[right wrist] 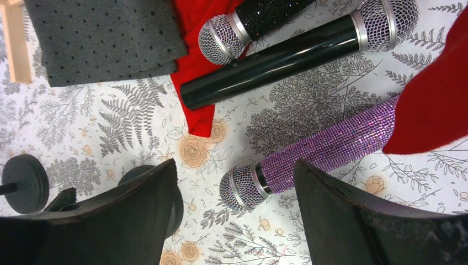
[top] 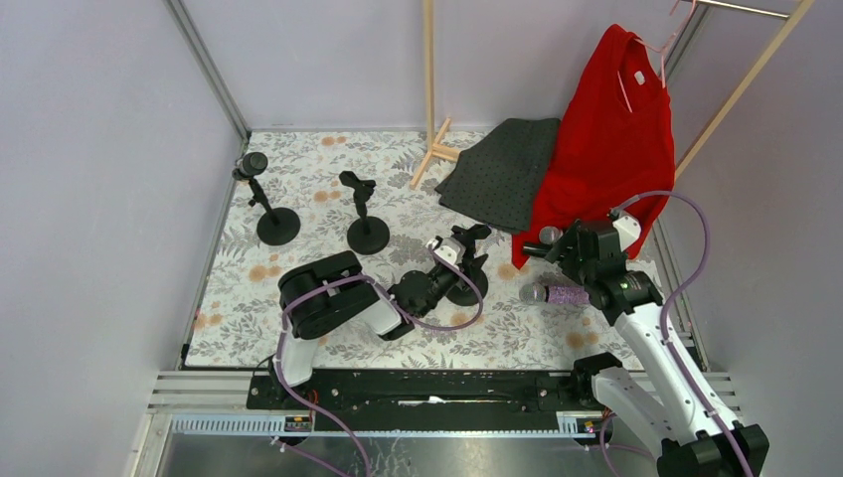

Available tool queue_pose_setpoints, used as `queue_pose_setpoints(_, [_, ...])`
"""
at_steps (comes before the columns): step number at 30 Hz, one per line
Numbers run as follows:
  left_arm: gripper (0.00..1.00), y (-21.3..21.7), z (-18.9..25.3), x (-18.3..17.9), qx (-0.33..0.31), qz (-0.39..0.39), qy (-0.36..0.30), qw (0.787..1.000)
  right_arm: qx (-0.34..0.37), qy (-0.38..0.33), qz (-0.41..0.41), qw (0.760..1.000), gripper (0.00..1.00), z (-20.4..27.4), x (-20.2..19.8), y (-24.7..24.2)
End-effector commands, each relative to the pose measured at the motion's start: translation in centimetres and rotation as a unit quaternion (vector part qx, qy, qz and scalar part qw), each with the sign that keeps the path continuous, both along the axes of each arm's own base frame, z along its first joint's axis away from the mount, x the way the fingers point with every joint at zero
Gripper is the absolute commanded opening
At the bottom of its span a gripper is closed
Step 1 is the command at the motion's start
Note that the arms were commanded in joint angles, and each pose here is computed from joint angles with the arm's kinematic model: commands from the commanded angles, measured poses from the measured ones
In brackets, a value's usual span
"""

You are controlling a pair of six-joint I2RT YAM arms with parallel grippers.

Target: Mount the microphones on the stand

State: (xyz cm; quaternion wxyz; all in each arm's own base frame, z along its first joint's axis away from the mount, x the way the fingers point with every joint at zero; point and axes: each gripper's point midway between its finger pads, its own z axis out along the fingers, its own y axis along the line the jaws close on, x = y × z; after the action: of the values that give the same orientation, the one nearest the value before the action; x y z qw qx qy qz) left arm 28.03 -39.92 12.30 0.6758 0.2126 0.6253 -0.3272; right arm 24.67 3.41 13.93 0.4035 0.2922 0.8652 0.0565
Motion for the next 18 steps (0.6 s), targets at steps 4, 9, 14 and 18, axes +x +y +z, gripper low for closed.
queue_pose_setpoints(4, [0.26, -0.6, 4.1, 0.9, -0.067, -0.001, -0.044, 0.997, 0.011, -0.027, 0.028, 0.999, 0.83, 2.4, 0.5, 0.8])
queue_pose_setpoints(9, [0.11, 0.4, 3.9, 0.2, -0.057, -0.01, -0.044, 0.997, -0.024, -0.026, 0.134, 0.99, 0.83, 3.4, 1.3, 2.4])
queue_pose_setpoints(14, [0.04, 2.2, 3.7, -1.5, -0.031, -0.033, -0.044, 0.998, -0.1, -0.056, 0.195, 0.974, 0.82, 6.2, 2.1, 1.8])
queue_pose_setpoints(18, [0.0, 3.6, 2.3, -3.4, 0.002, -0.059, -0.02, 0.998, -0.168, -0.101, 0.354, 0.915, 0.8, 7.4, 2.0, 4.0])
